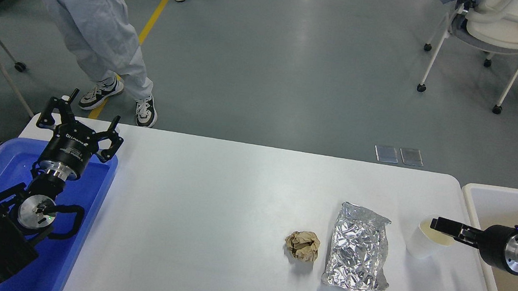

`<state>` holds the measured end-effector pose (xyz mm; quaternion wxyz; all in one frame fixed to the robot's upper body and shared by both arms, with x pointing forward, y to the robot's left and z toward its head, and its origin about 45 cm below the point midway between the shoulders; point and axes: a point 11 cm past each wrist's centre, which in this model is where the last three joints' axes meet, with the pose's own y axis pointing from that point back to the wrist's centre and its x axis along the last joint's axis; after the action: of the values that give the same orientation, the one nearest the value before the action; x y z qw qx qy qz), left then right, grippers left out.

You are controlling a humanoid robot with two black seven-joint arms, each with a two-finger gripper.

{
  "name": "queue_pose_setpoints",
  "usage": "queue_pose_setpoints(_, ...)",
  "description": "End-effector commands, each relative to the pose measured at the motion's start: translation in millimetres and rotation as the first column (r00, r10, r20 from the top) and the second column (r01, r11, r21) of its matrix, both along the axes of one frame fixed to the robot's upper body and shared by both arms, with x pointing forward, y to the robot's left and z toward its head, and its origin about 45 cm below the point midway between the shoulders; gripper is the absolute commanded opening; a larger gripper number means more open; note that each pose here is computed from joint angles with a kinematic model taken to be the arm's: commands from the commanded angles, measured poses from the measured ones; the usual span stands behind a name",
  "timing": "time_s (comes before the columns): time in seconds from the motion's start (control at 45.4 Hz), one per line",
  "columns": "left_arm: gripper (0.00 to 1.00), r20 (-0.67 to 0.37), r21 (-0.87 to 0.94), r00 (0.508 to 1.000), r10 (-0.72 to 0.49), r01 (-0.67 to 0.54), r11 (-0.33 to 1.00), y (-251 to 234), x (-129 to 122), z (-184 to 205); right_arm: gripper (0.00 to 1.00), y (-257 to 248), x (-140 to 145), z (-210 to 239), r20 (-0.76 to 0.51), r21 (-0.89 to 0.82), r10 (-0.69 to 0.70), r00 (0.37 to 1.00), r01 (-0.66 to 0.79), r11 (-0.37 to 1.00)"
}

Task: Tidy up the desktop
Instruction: 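Move the right gripper toward the white paper cup, opening it, then close the right gripper on the rim of the white paper cup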

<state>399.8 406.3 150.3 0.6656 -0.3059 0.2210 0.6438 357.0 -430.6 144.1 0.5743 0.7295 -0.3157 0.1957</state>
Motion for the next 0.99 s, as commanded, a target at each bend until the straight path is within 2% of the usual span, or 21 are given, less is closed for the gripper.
queue_pose_setpoints(0.0, 1.00, 0.000, -0.001, 1.000, 0.001, -0.001, 1.000, 0, 0, 0, 1.00, 1, 0, -19, -0.009, -0.075, 0.041, 0.999, -0.041, 0.996)
queue_pose_setpoints(0.11, 1.00, 0.000, -0.001, 1.000, 0.001, -0.001, 1.000, 0, 0, 0, 0.99, -2, 0, -21, -0.006, -0.092, 0.040, 0.999, -0.041, 0.995)
queue_pose_setpoints(0.176, 1.00, 0.000, 0.000, 1.000, 0.000, 0.000, 1.000, 0, 0, 0, 0.95, -2, 2, -22, 0.004, -0.098, 0.039, 0.999, -0.038, 0.994)
queue_pose_setpoints(0.287, 1.00, 0.000, 0.000, 1.000, 0.000, 0.000, 1.000, 0, 0, 0, 0.76, -4, 4, -22, 0.020, -0.102, 0.040, 0.999, -0.038, 0.994)
queue_pose_setpoints(0.419, 1.00, 0.000, 0.000, 1.000, 0.000, 0.000, 1.000, 0, 0, 0, 0.45, -1, 4, -24, 0.017, -0.096, 0.048, 0.999, -0.047, 0.994)
queue_pose_setpoints(0.595, 1.00, 0.000, 0.000, 1.000, 0.000, 0.000, 1.000, 0, 0, 0, 0.14, -5, 1, -25, -0.001, -0.116, 0.062, 0.998, -0.062, 0.991)
queue_pose_setpoints(0.661, 1.00, 0.000, -0.001, 1.000, 0.001, -0.001, 1.000, 0, 0, 0, 0.05, -3, 2, -24, 0.003, -0.110, 0.076, 0.997, -0.076, 0.991)
queue_pose_setpoints(0.727, 1.00, 0.000, 0.000, 1.000, 0.000, 0.000, 1.000, 0, 0, 0, 0.00, -5, 4, -23, 0.008, -0.110, 0.077, 0.997, -0.076, 0.991)
queue_pose_setpoints(0.97, 1.00, 0.000, 0.000, 1.000, 0.000, 0.000, 1.000, 0, 0, 0, 0.00, -6, 12, -11, 0.034, -0.112, 0.082, 0.996, -0.077, 0.991)
